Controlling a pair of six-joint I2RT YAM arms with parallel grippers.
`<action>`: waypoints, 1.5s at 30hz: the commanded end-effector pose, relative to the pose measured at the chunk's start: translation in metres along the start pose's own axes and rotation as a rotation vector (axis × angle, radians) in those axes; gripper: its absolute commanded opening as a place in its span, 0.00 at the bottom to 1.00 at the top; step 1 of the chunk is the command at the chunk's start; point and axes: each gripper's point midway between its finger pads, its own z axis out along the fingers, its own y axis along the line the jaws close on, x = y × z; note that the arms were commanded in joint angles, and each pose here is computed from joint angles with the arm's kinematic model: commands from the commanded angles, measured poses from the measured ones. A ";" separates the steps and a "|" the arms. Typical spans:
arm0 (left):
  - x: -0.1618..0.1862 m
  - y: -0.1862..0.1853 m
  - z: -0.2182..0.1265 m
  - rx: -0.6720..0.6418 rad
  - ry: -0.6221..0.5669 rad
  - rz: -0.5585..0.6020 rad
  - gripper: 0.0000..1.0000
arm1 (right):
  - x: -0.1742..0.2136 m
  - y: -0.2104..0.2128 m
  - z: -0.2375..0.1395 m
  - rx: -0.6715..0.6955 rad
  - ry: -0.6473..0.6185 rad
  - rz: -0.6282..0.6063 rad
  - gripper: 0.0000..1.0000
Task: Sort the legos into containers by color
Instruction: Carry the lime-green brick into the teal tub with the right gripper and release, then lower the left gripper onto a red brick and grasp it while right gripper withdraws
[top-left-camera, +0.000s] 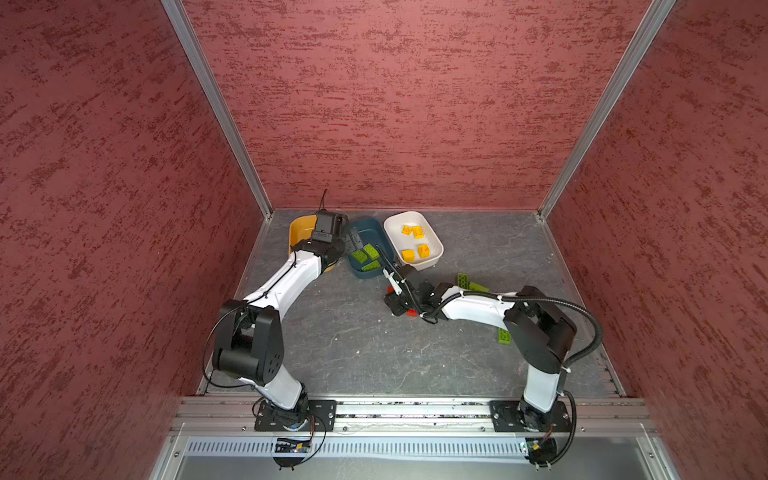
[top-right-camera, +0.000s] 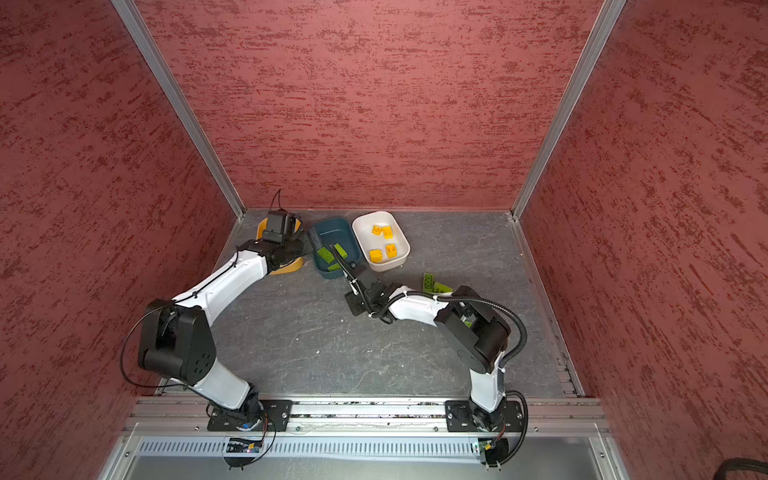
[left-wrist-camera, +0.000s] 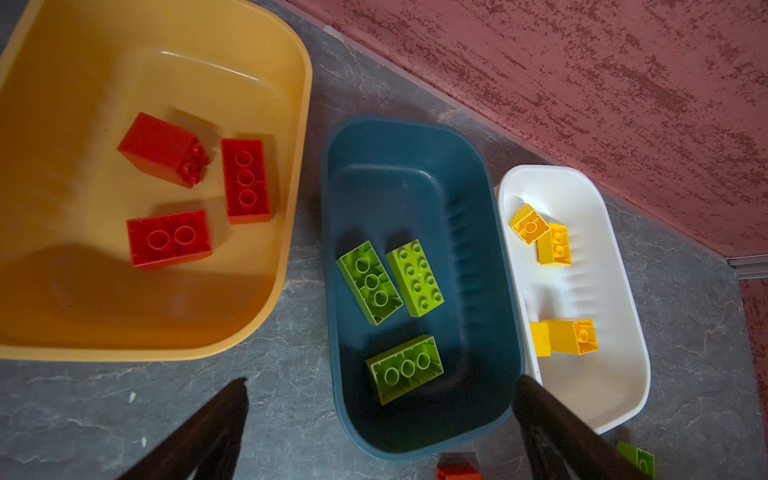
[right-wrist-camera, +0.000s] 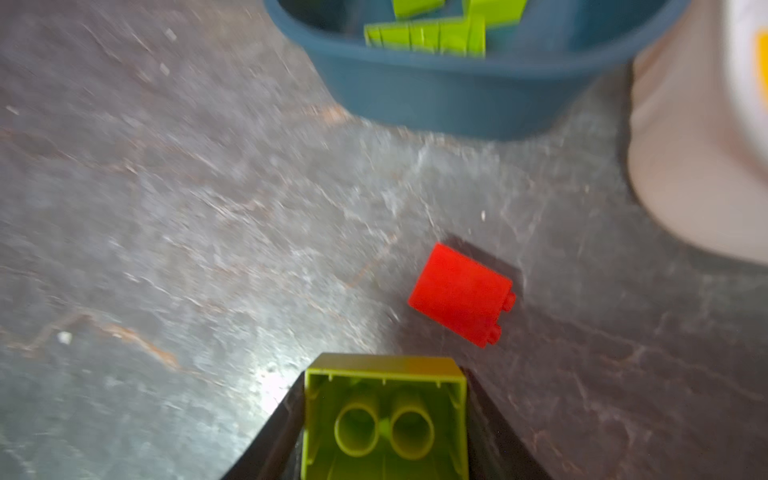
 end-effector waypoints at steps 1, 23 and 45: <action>0.008 0.022 -0.010 -0.070 -0.005 -0.037 0.99 | -0.039 0.009 -0.016 -0.064 -0.137 -0.008 0.43; 0.091 0.071 -0.029 -0.163 0.078 -0.154 0.99 | -0.164 -0.056 0.067 -0.006 -0.271 -0.057 0.46; 0.107 0.053 -0.024 -0.111 0.062 0.022 0.99 | -0.238 -0.050 0.083 -0.060 -0.384 -0.069 0.86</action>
